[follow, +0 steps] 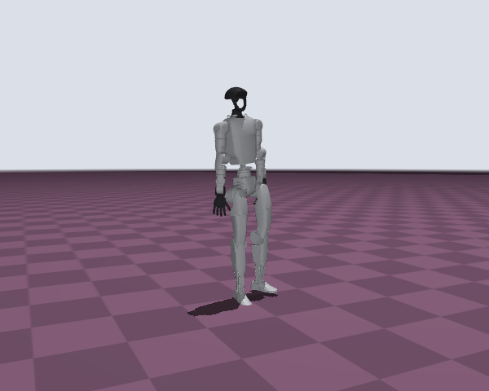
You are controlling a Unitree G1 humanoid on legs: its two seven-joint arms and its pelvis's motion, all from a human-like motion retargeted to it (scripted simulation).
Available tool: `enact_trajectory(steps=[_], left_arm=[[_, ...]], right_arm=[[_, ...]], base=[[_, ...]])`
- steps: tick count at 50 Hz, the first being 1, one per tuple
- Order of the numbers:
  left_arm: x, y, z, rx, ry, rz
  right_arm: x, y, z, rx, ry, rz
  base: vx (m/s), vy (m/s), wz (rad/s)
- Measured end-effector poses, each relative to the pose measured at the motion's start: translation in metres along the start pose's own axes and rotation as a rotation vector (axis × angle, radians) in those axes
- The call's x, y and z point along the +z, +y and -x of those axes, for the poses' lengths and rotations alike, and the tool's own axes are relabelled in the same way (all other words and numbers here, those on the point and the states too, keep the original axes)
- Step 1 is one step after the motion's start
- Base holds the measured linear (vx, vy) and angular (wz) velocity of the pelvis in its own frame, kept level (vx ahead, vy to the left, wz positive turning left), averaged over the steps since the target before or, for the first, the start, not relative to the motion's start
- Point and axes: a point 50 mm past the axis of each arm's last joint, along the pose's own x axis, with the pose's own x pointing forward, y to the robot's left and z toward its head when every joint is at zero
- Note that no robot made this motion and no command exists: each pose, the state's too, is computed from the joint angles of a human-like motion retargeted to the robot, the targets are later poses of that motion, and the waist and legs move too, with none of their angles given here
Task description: In place motions
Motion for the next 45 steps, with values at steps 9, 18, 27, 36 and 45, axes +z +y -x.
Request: enact_trajectory(steps=[9, 18, 27, 36, 45], left_arm=[[0.009, -0.005, -0.001, -0.024, -0.032, -0.083], [0.006, 0.001, 0.0, 0.027, -0.029, -0.13], [0.009, 0.005, 0.001, 0.023, -0.056, -0.005], [0.0, 0.01, 0.002, 0.042, -0.03, 0.168], [-0.018, 0.018, 0.003, 0.082, 0.02, 0.153]], right_arm=[[-0.008, -0.011, 0.002, -0.05, 0.016, -0.008], [0.004, -0.012, 0.001, -0.068, -0.048, -0.086], [0.023, -0.02, 0.003, -0.13, -0.123, -0.064], [0.0, -0.012, 0.001, -0.131, -0.049, -0.089], [-0.018, -0.006, 0.0, -0.097, 0.023, -0.091]], base=[[0.02, 0.13, -0.01], [0.04, 0.13, 0.56], [-0.01, 0.05, -1.14], [-0.01, -0.04, 0.23], [-0.04, -0.1, -0.04]])
